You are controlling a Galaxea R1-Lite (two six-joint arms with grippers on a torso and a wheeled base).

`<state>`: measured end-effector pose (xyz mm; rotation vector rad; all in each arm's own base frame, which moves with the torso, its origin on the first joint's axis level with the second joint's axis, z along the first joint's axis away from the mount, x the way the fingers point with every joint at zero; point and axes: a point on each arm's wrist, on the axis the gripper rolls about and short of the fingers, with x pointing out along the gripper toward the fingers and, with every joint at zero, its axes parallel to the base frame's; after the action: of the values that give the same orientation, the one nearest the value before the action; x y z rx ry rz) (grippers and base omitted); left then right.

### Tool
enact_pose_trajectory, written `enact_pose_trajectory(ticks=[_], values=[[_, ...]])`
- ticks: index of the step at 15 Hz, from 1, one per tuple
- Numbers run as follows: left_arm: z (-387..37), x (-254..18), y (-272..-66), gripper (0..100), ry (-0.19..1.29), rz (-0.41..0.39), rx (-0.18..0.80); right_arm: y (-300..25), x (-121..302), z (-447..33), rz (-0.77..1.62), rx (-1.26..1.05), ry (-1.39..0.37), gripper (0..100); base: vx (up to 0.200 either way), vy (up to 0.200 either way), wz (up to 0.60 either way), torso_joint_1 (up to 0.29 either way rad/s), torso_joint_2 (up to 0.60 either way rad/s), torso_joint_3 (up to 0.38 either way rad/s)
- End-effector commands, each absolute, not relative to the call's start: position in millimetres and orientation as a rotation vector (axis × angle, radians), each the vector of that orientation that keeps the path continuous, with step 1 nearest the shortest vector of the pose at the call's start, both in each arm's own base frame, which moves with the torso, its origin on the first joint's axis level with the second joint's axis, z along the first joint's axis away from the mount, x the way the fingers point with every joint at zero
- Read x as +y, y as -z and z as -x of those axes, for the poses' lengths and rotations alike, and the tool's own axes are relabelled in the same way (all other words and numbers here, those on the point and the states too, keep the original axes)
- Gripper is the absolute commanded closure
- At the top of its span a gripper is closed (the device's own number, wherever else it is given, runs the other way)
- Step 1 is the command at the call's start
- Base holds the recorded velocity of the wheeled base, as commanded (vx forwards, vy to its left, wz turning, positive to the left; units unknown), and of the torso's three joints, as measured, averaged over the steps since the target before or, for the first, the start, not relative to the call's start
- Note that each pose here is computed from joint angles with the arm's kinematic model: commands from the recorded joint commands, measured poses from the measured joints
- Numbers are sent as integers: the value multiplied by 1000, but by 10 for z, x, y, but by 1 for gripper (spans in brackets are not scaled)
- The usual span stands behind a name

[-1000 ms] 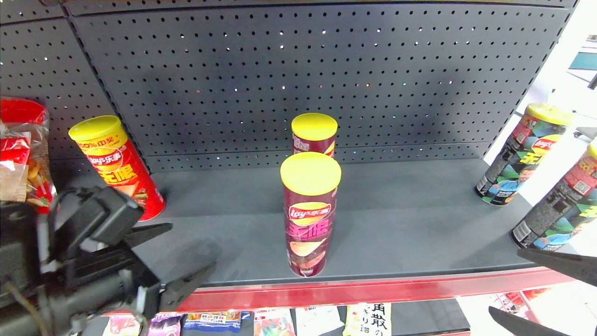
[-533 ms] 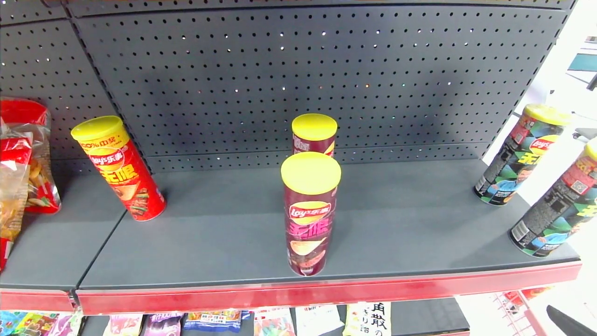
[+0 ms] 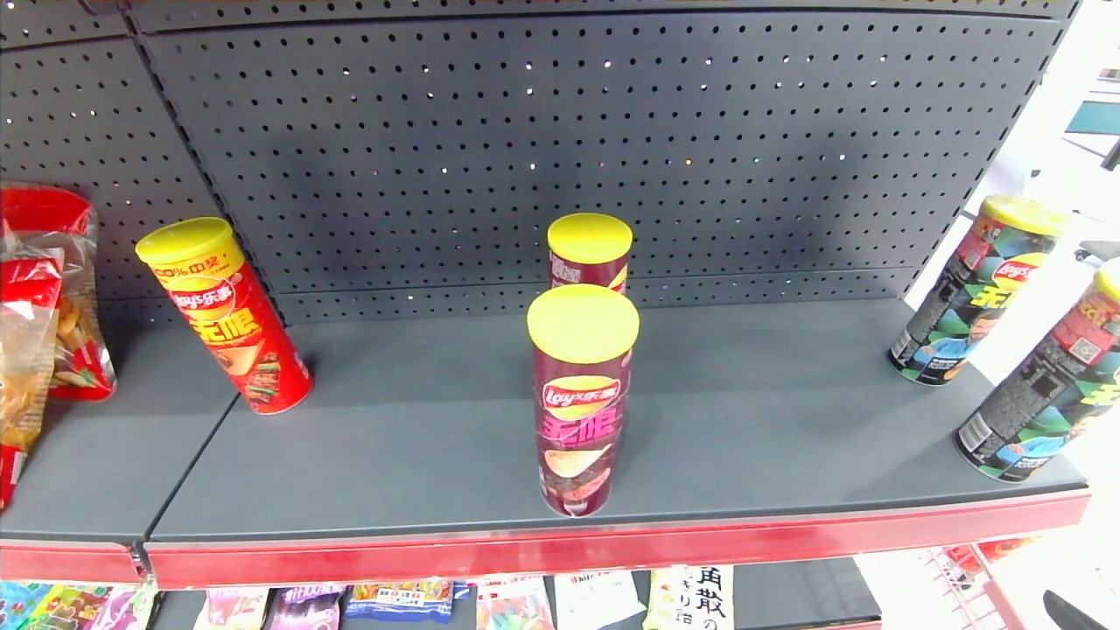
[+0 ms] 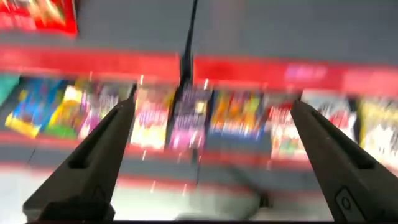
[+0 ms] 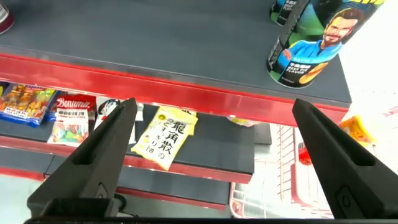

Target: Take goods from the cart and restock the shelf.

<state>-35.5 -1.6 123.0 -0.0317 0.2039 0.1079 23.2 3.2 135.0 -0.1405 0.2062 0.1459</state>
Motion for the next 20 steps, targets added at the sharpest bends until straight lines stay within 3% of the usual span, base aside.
enact_pose_trajectory(ticks=[1, 8, 11, 17, 20], values=[[353, -19, -1101, 0, -38, 32, 110, -1367, 35, -249, 141, 205, -147, 0, 0, 0, 0, 0, 0, 0], [348, 0, -908, 0, -24, -132, 122, -1394, 36, -263, 151, 210, -139, 0, 0, 0, 0, 0, 0, 0], [348, 19, -898, 0, -108, -110, 129, -1401, 38, -273, 161, 214, -141, 0, -200, 0, 0, 10, 4, -2], [359, 23, -882, 0, -115, -38, 111, -1397, 36, -262, 198, 207, -144, 0, -200, 0, 0, 0, 1, 2], [359, 27, -883, 0, -131, -17, 108, -1392, 36, -264, 218, 208, -145, 0, 0, 0, 0, 0, 0, 0]])
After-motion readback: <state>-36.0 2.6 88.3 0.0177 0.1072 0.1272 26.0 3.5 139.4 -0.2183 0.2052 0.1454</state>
